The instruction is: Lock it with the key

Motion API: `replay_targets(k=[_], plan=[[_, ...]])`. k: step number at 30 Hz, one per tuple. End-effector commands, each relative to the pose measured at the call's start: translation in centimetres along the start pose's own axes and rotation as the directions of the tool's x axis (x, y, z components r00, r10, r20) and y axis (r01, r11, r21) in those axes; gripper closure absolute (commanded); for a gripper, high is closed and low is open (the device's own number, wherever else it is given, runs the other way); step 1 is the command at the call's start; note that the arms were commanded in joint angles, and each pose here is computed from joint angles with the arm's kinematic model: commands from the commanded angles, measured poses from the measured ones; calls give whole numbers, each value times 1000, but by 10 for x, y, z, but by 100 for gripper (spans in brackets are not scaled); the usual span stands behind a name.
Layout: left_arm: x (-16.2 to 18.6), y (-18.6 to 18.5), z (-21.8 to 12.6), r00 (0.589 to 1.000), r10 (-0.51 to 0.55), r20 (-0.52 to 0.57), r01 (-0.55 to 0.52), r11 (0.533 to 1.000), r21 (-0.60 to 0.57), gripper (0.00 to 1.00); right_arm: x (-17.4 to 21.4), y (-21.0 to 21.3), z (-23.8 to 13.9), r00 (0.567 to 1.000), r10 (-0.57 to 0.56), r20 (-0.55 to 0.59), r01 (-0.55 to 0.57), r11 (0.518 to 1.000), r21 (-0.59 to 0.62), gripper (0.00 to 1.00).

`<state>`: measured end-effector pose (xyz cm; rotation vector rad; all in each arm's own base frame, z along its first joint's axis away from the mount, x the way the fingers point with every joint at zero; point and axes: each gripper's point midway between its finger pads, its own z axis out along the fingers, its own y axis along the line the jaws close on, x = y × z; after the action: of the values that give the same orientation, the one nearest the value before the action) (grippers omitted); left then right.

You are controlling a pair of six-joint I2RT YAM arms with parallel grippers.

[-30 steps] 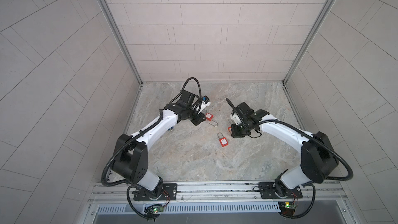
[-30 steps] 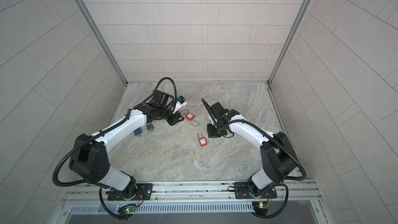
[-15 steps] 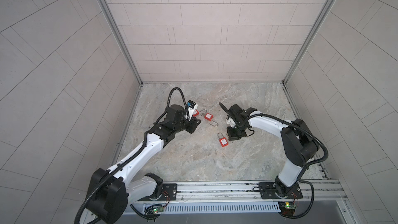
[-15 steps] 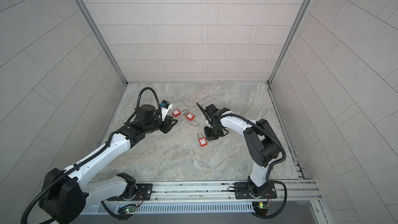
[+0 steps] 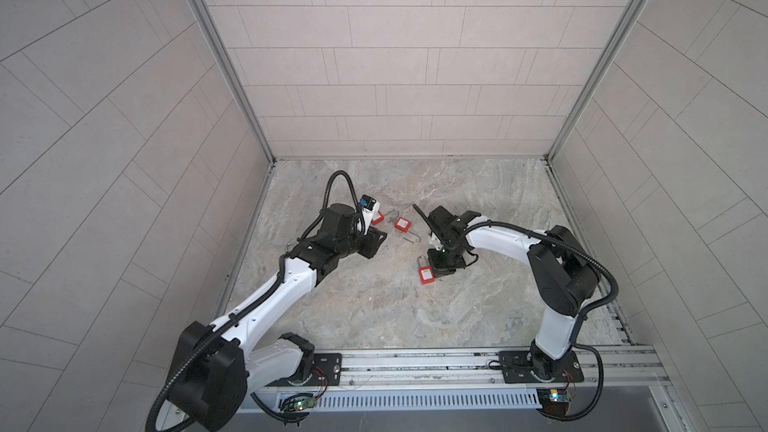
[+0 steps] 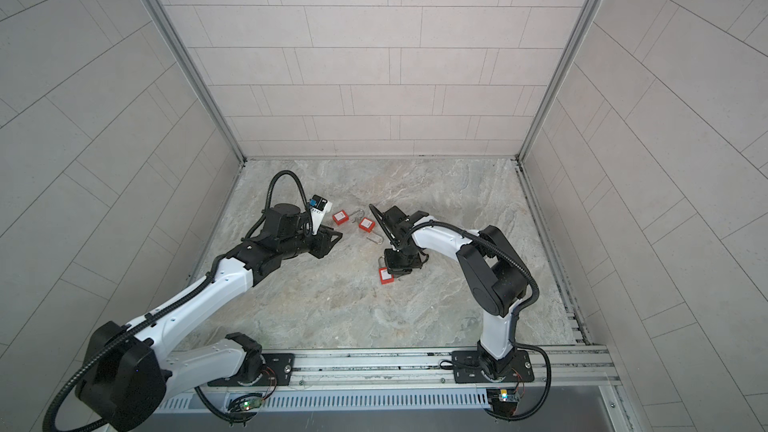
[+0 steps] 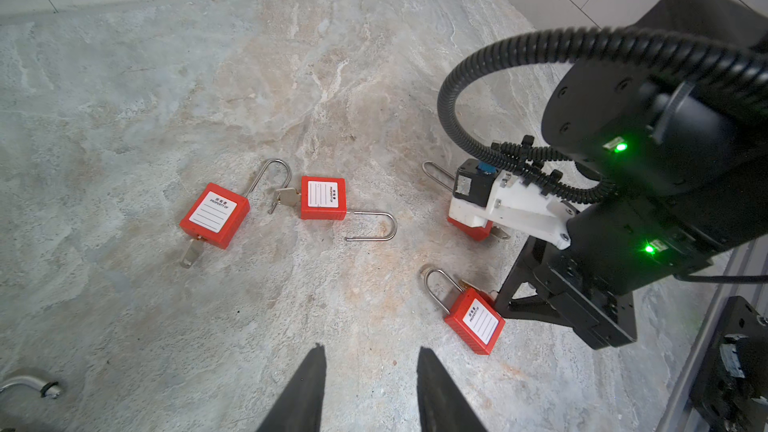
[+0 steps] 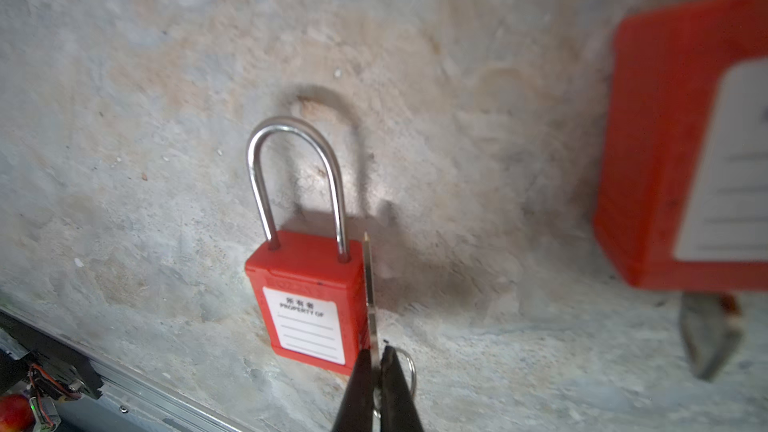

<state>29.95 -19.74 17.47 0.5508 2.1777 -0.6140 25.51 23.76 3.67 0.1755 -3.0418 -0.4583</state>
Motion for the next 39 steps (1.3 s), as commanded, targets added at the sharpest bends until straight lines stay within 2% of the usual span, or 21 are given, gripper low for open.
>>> replay_targets(k=[1,5,12,16,22,28,31,34,39], plan=[[0,3,-1,1000,1,11,-1,1000,-12,58,2,-5,-10,996,75,44,-77,997,31,93],[-3,3,0,1000,-5,17,5,1000,-10,58,-2,-11,-15,992,88,92,-93,995,48,92],[0,0,1,1000,-9,2,9,1000,6,58,-7,-18,-10,993,77,90,-86,992,93,90],[3,1,0,1000,-8,-3,8,1000,2,58,-10,-19,-6,995,66,77,-74,991,109,83],[5,1,-2,1000,-3,-8,3,1000,-3,58,-22,-12,-31,988,-3,153,-22,987,160,67],[7,1,-7,1000,22,-23,-22,1000,-10,58,-37,-25,-67,965,-117,233,48,959,280,63],[6,0,-9,999,39,-22,-39,999,-8,58,-43,-39,-78,963,-166,211,86,934,346,60],[2,-1,-11,998,59,-15,-59,998,-5,58,-49,-51,-84,965,-196,176,115,915,388,53],[-7,-5,-18,996,91,-1,-91,996,-2,57,-60,-65,-78,970,-213,120,145,895,421,48]])
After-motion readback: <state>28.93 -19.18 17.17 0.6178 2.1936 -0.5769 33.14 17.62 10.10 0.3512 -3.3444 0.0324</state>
